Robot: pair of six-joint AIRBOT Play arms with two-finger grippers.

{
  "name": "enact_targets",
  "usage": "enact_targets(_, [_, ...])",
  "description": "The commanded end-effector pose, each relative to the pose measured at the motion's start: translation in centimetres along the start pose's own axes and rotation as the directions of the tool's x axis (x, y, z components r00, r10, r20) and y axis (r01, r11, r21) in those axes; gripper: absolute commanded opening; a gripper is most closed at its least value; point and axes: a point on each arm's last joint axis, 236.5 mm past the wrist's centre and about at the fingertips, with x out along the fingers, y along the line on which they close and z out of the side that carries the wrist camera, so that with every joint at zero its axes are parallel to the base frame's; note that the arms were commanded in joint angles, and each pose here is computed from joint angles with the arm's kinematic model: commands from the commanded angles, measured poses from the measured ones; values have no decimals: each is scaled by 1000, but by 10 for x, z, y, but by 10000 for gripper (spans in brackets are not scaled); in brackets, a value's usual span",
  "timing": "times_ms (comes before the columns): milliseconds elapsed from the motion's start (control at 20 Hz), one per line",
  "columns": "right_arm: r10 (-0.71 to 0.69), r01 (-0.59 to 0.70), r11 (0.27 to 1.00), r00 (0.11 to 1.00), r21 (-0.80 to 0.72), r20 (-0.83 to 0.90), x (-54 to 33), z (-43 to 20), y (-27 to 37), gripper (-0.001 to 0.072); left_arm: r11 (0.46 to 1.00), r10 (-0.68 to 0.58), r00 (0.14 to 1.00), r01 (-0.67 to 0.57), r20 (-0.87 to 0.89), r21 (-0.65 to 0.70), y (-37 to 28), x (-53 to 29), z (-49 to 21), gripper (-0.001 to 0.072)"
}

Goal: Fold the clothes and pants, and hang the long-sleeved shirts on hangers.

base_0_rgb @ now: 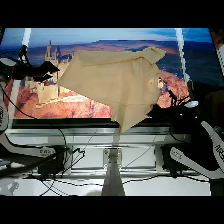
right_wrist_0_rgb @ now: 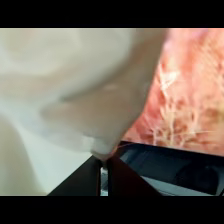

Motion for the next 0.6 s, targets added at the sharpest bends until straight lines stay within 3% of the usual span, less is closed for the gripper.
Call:
enact_targets(0, [-59, 63, 991, 997, -114, 40, -26, 25, 8, 14, 999, -23, 1000, 24, 15, -24, -3, 0, 4, 694])
enact_targets(150, [-256, 285, 938, 953, -198, 161, -76, 61, -5, 14, 1000, 6, 1000, -6, -14, -13, 9, -3, -3, 693])
enact_targets(300, [-343, 391, 883, 915, -261, 211, -109, 75, -6, 13, 986, 142, 975, -124, -173, 110, 40, -7, -40, 676])
enact_targets(400, [-341, 391, 882, 915, -262, 216, -111, 77, -4, 13, 988, 138, 943, -107, -303, 115, 42, -7, -71, 473])
enact_targets(550, [-327, 378, 889, 919, -258, 221, -110, 78, -1, 14, 990, 81, 877, -14, -474, 142, 35, 3, -112, 464])
